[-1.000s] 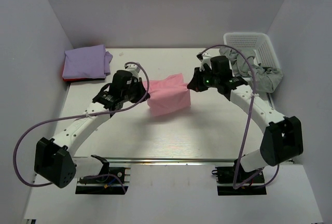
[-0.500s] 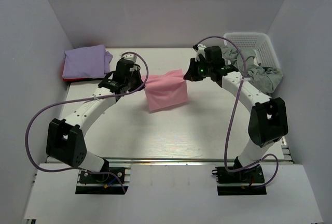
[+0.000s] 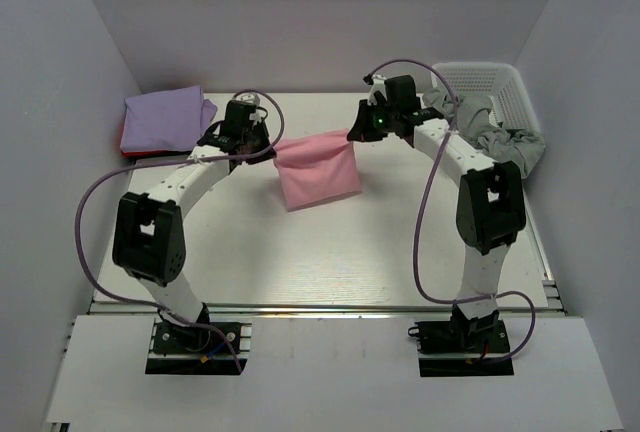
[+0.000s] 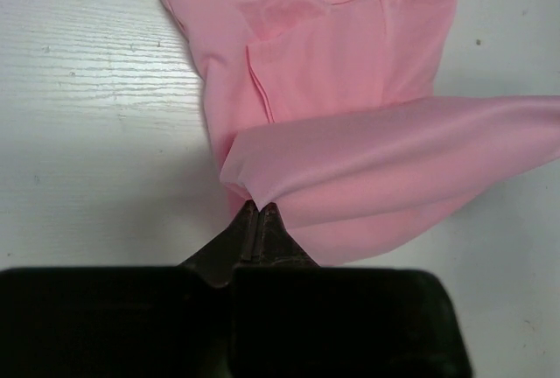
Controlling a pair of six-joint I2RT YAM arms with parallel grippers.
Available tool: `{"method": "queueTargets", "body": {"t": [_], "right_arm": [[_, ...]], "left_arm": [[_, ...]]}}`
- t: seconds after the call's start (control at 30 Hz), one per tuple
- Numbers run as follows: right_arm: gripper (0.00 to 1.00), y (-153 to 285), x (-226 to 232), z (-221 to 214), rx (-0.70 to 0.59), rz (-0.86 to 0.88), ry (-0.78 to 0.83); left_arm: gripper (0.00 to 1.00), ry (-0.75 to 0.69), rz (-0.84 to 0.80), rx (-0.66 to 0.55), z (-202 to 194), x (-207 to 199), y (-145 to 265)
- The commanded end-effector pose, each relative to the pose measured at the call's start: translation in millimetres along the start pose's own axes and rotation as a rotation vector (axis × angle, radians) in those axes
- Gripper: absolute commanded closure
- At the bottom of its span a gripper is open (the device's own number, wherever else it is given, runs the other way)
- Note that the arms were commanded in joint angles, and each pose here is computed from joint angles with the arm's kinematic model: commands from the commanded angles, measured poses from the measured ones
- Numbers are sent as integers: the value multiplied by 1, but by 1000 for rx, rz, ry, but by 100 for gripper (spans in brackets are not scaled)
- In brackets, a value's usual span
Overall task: Fold and stack the t-shirts
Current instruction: Fold the long partially folded tshirt into a neat square, then smooth out wrinkles on the folded tshirt
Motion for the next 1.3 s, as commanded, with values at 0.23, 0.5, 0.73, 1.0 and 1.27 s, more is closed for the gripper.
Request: {"method": "queueTargets", "body": {"t": [0.23,0.5,0.73,1.0,1.27], "right_arm": [[100,-40,-31,36,-48,-7,17],[77,-122,-74,42,-251,35,96],[10,-93,-52,57,-293,70,182],[10,-39,-33,15,-229,42,159],[10,-39,-6,2,-125,196,187]], "left_arm": [[100,11,-6,-2,35,17,-49],[19,10,-7,-20,67,35,-107],[0,-49,-78,-69,76,31,-96],[0,-82,-138,91,15,32,-96],[9,-101,-218,85,12,9,-81]]}}
Point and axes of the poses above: each gripper's point midway between its finger pads, its own y axis back along the fingers, its own x axis along the line the jaws close on, z = x × y, the point moved 7 cm from there along y, back along the fingers
